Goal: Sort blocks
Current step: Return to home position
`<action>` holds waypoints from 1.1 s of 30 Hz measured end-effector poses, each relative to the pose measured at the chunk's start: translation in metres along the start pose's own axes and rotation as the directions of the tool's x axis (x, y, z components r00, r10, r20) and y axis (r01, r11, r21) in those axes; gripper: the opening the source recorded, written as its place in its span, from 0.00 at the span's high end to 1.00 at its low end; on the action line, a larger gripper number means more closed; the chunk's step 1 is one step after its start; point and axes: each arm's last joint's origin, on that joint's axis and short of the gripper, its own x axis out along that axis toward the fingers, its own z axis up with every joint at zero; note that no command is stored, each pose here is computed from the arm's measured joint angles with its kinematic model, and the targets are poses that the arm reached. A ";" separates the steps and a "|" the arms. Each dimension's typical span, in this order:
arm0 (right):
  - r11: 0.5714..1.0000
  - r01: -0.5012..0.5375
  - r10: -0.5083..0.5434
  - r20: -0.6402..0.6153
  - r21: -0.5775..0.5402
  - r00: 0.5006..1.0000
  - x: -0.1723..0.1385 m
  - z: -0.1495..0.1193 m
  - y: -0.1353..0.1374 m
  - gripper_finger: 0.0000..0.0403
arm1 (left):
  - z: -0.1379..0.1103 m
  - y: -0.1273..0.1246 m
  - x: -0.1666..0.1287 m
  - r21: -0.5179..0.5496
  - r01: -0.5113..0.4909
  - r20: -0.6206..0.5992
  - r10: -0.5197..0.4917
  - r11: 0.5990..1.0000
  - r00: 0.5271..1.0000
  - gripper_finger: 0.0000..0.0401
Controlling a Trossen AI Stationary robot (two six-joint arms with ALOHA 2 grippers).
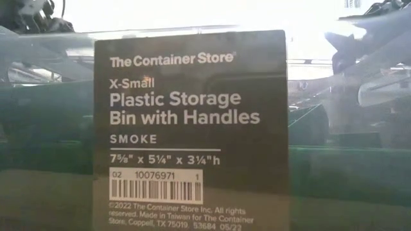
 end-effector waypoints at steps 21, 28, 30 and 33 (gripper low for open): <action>0.998 0.058 -0.051 -0.148 0.040 0.988 0.000 -0.023 -0.007 0.58 | -0.019 0.005 0.010 0.010 -0.036 0.069 0.036 0.999 0.997 0.33; 0.994 0.067 -0.054 -0.149 0.084 0.987 0.000 -0.024 -0.007 0.58 | -0.019 0.005 0.010 0.009 -0.028 0.064 0.027 1.000 0.998 0.33; 0.994 0.067 -0.054 -0.149 0.085 0.987 0.000 -0.024 -0.007 0.58 | -0.019 0.005 0.010 0.009 -0.027 0.064 0.026 1.000 0.998 0.33; 0.994 0.067 -0.054 -0.149 0.086 0.987 0.000 -0.024 -0.007 0.58 | -0.019 0.005 0.010 0.009 -0.027 0.063 0.026 1.000 0.998 0.33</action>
